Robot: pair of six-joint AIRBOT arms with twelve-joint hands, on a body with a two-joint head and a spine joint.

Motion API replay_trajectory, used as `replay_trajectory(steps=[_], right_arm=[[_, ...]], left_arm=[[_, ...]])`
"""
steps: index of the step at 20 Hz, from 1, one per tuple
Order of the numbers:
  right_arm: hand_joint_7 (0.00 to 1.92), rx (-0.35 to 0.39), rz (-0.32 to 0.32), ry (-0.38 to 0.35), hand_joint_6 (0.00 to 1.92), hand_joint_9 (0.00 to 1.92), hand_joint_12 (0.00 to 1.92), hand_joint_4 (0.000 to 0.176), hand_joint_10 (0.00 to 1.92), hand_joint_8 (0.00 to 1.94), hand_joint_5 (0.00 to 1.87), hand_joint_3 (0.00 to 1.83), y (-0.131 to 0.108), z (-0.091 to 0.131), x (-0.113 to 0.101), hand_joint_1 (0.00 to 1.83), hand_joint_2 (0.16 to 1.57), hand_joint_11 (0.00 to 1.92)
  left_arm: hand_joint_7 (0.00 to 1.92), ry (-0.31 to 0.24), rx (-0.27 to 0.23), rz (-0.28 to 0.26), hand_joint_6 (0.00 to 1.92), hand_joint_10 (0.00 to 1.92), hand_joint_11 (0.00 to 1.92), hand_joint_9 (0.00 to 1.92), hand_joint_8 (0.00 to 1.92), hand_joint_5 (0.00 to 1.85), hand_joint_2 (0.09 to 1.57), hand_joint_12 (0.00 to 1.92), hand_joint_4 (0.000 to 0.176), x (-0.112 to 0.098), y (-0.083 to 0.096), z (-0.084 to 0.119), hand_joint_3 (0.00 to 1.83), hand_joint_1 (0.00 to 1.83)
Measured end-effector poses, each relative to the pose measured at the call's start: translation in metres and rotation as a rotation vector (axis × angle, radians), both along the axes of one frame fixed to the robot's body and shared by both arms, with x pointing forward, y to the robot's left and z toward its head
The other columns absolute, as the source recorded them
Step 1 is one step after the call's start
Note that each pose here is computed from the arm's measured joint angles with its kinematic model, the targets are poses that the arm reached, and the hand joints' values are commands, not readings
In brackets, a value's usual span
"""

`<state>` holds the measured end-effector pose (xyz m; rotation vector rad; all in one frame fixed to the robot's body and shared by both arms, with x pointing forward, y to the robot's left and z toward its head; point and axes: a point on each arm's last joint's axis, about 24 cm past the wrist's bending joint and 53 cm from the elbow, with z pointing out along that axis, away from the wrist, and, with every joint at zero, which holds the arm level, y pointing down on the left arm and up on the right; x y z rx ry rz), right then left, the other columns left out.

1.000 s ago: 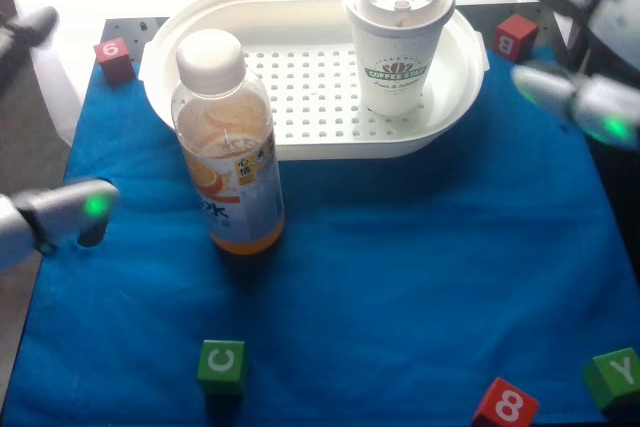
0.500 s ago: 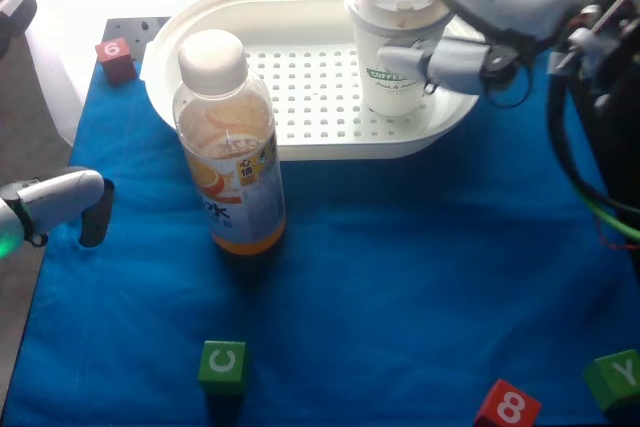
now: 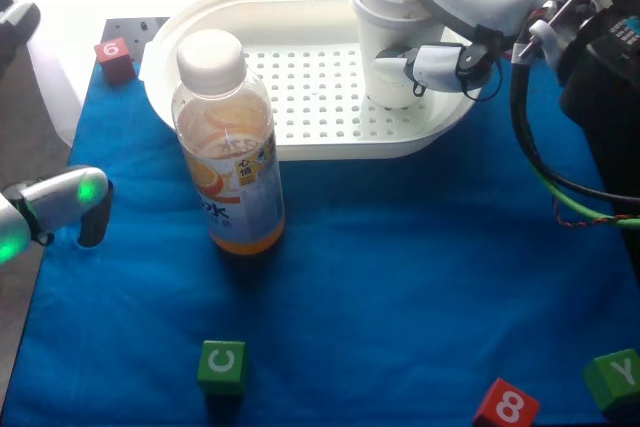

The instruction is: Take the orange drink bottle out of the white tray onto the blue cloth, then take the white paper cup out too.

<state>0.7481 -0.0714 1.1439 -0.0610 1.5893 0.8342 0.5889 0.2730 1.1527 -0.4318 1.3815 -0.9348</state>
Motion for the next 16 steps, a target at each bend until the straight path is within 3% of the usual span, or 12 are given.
replay_trajectory(steps=[3,5,6,7,8,9,10,11,12,13,14,16], right_arm=[[0.0,0.061,-0.019,0.04,0.0,0.0,0.03,0.0,0.0,0.0,0.0,0.0,-0.009,-0.001,0.009,0.65,1.14,0.05],[0.0,0.071,-0.026,0.045,0.02,0.1,0.94,0.0,0.05,0.0,0.05,0.01,-0.012,-0.001,0.01,0.64,1.17,0.0],[0.0,0.074,-0.025,0.048,0.02,0.1,0.94,0.0,0.05,0.0,0.05,0.01,-0.012,-0.001,0.01,0.64,1.17,0.0],[0.09,0.08,-0.024,0.052,0.05,0.22,1.26,0.0,0.1,0.02,0.14,0.01,-0.011,-0.001,0.01,0.67,1.18,0.0],[0.29,0.084,-0.022,0.054,0.47,0.18,1.69,0.0,0.83,0.07,0.14,0.01,-0.011,-0.001,0.01,0.68,1.19,0.0],[0.29,0.085,-0.022,0.054,0.47,0.18,1.69,0.0,0.83,0.07,0.14,0.01,-0.011,-0.001,0.01,0.68,1.19,0.0],[0.33,0.091,-0.022,0.049,1.02,0.19,1.86,0.0,1.31,0.31,0.02,0.0,-0.011,0.001,0.01,0.7,1.19,0.16],[0.26,0.095,-0.022,0.046,1.18,0.24,1.88,0.0,1.46,0.62,0.0,0.0,-0.011,0.002,0.01,0.72,1.18,0.29],[0.21,0.101,-0.019,0.048,1.29,0.31,1.91,0.0,1.58,0.89,0.0,0.0,-0.01,0.002,0.009,0.74,1.17,0.43],[0.21,0.105,-0.017,0.051,1.29,0.31,1.91,0.0,1.58,0.89,0.0,0.0,-0.009,0.002,0.008,0.74,1.17,0.43],[0.21,0.11,-0.01,0.055,1.35,0.35,1.92,0.0,1.71,1.13,0.03,0.0,-0.006,0.002,0.006,0.79,1.17,0.52],[0.2,0.107,0.005,0.054,1.39,0.32,1.92,0.0,1.81,1.25,0.06,0.0,-0.001,0.002,0.002,0.82,1.17,0.52]], left_arm=[[0.0,-0.002,-0.004,0.0,0.01,0.0,0.02,0.0,0.0,0.02,1.1,0.01,0.102,0.001,0.001,0.001,0.02,0.56],[0.0,0.002,-0.009,0.012,0.0,0.0,0.03,0.0,0.0,0.01,1.13,0.02,0.106,0.002,0.005,0.0,0.03,0.45],[0.0,0.002,-0.01,0.012,0.0,0.0,0.03,0.0,0.0,0.01,1.13,0.02,0.106,0.002,0.005,0.0,0.03,0.45],[0.0,0.002,-0.01,0.009,0.0,0.0,0.02,0.0,0.0,0.02,1.15,0.02,0.109,0.002,0.004,0.0,0.03,0.43],[0.0,0.0,-0.011,0.007,0.0,0.0,0.0,0.0,0.0,0.02,1.18,0.02,0.096,0.001,0.004,0.0,0.03,0.39],[0.0,-0.001,-0.012,0.007,0.0,0.0,0.0,0.0,0.0,0.02,1.18,0.02,0.096,0.001,0.004,0.001,0.03,0.39],[0.0,-0.001,-0.015,0.01,0.0,0.0,0.0,0.0,0.0,0.02,1.19,0.0,0.097,0.002,0.005,0.001,0.02,0.36],[0.0,0.0,-0.016,0.013,0.0,0.0,0.0,0.0,0.0,0.01,1.2,0.0,0.099,0.002,0.005,0.001,0.02,0.35],[0.0,-0.002,-0.017,0.013,0.0,0.0,0.0,0.0,0.0,0.01,1.21,0.0,0.095,0.002,0.006,0.001,0.02,0.36],[0.0,-0.001,-0.017,0.013,0.0,0.0,0.0,0.0,0.0,0.01,1.21,0.0,0.095,0.001,0.006,0.001,0.02,0.36],[0.0,0.0,-0.019,0.012,0.0,0.0,0.03,0.0,0.0,0.02,1.23,0.02,0.083,0.001,0.005,0.0,0.02,0.37],[0.0,0.005,-0.02,0.012,0.0,0.0,0.05,0.0,0.0,0.02,1.23,0.03,0.078,0.001,0.005,-0.002,0.01,0.37]])
